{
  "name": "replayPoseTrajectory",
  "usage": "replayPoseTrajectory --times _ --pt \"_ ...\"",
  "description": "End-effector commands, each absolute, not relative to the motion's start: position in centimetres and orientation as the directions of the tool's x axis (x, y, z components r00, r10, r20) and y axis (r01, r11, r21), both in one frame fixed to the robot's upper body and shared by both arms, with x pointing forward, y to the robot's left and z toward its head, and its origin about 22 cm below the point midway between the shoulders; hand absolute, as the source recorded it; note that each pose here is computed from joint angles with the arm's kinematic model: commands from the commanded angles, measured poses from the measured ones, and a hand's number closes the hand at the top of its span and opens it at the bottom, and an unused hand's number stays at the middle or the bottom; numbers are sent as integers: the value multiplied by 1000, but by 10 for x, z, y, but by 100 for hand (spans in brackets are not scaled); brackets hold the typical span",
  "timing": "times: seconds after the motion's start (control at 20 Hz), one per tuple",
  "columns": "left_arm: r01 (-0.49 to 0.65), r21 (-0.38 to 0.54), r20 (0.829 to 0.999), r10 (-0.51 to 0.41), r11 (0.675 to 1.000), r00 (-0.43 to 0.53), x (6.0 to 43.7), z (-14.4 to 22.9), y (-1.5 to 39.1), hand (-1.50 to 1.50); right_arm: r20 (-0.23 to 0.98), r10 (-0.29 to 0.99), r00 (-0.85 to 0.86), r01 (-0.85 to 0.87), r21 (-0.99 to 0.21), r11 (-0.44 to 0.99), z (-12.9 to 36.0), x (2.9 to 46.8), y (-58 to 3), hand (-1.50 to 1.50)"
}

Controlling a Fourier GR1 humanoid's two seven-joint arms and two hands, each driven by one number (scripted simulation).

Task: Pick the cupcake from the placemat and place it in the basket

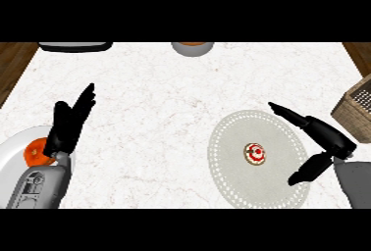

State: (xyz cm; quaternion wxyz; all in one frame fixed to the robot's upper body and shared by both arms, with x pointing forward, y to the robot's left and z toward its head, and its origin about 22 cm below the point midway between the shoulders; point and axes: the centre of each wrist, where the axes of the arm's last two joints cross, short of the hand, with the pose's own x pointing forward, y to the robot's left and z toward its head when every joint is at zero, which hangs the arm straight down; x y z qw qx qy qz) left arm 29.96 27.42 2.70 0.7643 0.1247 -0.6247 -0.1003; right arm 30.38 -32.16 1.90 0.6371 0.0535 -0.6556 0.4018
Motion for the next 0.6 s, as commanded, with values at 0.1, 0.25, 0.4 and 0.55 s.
replayPoseTrajectory --times 0.1,0.25,0.4,0.55 --pt "-23 327 927 -316 945 202 291 32 290 0 882 439 -172 -603 -446 662 21 304 -309 -150" --pt "-7 315 928 -307 949 211 285 25 265 0 878 447 -170 -602 -452 658 27 317 -283 -150" --pt "-17 304 935 -295 953 198 286 12 283 0 874 464 -145 -621 -445 645 12 312 -287 -150" --pt "-22 301 937 -291 953 195 298 28 289 0 869 473 -147 -641 -448 623 2 303 -292 -150"
